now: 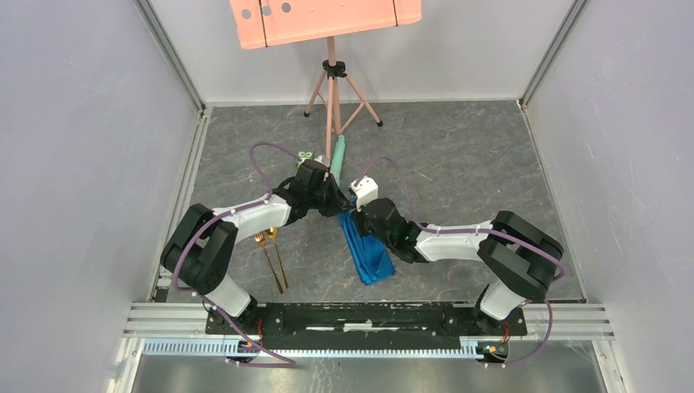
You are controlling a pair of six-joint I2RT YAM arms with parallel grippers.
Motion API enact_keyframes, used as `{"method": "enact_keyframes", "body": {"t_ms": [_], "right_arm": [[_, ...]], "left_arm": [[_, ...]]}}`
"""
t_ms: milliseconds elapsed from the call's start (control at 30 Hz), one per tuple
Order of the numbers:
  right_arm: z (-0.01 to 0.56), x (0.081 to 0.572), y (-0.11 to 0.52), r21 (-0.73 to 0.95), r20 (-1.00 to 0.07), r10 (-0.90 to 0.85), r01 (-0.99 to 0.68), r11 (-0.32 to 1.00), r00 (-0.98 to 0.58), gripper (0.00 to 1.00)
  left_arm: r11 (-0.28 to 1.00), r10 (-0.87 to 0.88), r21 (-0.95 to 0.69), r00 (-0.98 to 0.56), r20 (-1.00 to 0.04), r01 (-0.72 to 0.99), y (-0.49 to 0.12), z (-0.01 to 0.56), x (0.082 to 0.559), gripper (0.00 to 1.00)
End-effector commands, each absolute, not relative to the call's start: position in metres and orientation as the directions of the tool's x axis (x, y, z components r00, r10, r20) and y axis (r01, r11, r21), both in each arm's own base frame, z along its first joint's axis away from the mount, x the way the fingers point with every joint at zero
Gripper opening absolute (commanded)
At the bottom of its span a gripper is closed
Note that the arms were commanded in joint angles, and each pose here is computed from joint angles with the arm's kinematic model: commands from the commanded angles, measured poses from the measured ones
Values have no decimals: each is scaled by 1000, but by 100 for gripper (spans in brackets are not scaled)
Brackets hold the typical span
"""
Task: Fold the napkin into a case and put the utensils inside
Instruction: Grasp the top corner of the smaller rectangle folded napkin from the folded napkin.
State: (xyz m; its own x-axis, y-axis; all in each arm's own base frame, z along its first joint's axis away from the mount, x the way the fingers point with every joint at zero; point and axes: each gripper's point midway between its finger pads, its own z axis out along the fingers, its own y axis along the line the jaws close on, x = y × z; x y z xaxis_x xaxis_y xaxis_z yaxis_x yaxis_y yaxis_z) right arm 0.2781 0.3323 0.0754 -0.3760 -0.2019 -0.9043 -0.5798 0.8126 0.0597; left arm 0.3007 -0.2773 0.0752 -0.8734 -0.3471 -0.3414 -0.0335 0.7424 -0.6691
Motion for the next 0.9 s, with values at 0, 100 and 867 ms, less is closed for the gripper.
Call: {"method": "enact_keyframes", "body": {"t_ms": [0, 100, 867], "right_arm": [[99, 292, 343, 86, -932, -130, -555, 827, -338, 0], [99, 291, 342, 93, -930, -127, -557, 825, -344, 0], [90, 291, 343, 40, -929, -186, -586, 809, -320, 47]], "left_arm": [[693, -366, -721, -861, -353, 1, -284, 100, 304, 2], [693, -358, -721, -864, -353, 7, -284, 99, 303, 2], [687, -348, -727, -879, -327, -2, -285, 99, 300, 2]]}}
